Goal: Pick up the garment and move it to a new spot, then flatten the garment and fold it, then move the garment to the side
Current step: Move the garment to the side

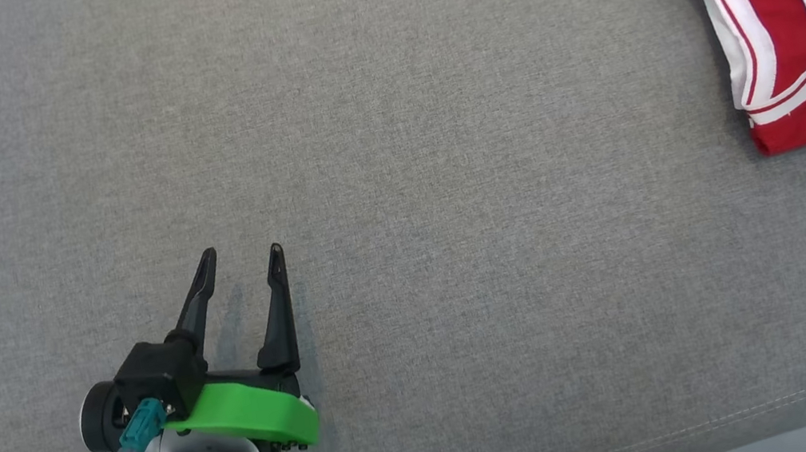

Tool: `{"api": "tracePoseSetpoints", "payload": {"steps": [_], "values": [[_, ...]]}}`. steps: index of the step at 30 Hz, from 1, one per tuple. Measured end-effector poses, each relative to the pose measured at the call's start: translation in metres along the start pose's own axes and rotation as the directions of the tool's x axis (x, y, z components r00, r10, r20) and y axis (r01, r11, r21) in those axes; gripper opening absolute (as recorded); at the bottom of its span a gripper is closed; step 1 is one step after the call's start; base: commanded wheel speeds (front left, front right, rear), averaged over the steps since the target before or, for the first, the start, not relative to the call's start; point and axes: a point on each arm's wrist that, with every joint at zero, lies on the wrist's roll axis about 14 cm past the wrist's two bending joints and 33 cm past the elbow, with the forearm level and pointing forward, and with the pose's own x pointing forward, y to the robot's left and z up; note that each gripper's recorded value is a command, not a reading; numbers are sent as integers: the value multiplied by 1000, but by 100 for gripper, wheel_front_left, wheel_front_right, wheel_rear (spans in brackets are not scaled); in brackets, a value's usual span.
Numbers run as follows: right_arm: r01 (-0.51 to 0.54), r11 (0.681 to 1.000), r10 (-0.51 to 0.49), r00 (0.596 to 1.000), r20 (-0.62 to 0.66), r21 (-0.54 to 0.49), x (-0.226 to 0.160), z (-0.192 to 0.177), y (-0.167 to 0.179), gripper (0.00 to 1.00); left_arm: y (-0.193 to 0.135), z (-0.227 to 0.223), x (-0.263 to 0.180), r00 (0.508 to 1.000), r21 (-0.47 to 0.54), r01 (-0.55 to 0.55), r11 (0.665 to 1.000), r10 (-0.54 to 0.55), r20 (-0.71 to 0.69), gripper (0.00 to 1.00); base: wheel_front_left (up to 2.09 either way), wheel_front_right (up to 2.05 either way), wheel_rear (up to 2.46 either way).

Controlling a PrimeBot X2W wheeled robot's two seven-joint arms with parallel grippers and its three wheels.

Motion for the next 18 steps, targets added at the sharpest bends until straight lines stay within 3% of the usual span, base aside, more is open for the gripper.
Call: {"api": "tracePoseSetpoints", "payload": {"steps": [8, 18], "values": [[-90, 996, 88, 989, 119, 7, -18, 53, 32, 100, -8, 22, -7, 997, -15, -1, 1000, 2, 71, 100, 0, 0, 0], [-237, 971, 219, 929, 299, 23, -64, 106, 84, 100, -3, 44, -28, 988, -49, -53, 997, 60, 145, 100, 0, 0, 0]]}}
